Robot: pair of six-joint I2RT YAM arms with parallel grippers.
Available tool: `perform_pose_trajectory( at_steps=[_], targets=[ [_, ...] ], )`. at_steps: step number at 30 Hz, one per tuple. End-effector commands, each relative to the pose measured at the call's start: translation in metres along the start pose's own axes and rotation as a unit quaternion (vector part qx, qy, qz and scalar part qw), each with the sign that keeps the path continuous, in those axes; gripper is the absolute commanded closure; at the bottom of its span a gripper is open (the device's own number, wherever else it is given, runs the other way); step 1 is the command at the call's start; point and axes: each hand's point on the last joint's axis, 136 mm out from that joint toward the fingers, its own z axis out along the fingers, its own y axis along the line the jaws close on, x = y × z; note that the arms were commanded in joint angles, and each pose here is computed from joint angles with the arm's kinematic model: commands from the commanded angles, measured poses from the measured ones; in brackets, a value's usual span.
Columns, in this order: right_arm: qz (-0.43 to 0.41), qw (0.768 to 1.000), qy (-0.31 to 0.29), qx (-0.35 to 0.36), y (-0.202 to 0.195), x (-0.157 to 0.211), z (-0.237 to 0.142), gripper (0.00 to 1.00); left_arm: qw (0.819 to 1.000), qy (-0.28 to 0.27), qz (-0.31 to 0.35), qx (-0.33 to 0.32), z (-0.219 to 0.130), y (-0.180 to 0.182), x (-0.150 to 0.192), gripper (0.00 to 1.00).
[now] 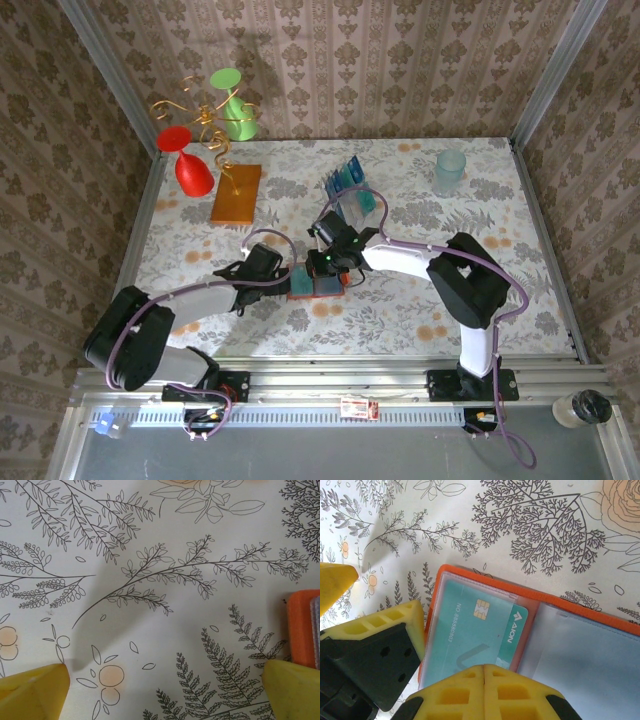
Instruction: Put the credit cards into the card holder
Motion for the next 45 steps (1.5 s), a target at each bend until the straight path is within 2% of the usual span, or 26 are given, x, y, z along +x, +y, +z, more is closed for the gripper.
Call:
perform_pose_trajectory(
  at_steps=[1, 21, 25, 32, 38, 45],
  targets=[
    [0.000, 1.000, 0.017, 0.020, -0.012, 0.011, 0.013, 0.95, 1.000, 0.008, 0.007, -0.002, 0.004, 0.002, 0.006, 0.00],
    [-0.001, 0.999, 0.050, 0.012, -0.007, 0.023, 0.037, 0.96, 1.000, 0.011, 0.007, 0.001, 0.009, 0.001, 0.009, 0.00],
    [-0.006, 0.999, 0.043, 0.008, -0.002, 0.019, 0.028, 0.95, 1.000, 0.008, 0.006, 0.004, 0.006, 0.000, 0.006, 0.00],
    [-0.010, 1.000, -0.004, -0.005, 0.008, -0.009, -0.014, 0.93, 1.000, -0.016, -0.007, 0.023, -0.014, -0.005, -0.018, 0.00],
    [-0.002, 1.000, -0.030, 0.006, -0.012, -0.025, -0.039, 0.92, 0.998, -0.034, -0.016, 0.059, -0.032, -0.022, -0.039, 0.00],
    [0.013, 1.000, -0.013, 0.016, -0.041, -0.021, -0.035, 0.92, 0.995, -0.047, -0.011, 0.092, -0.044, -0.053, -0.048, 0.00]
  ],
)
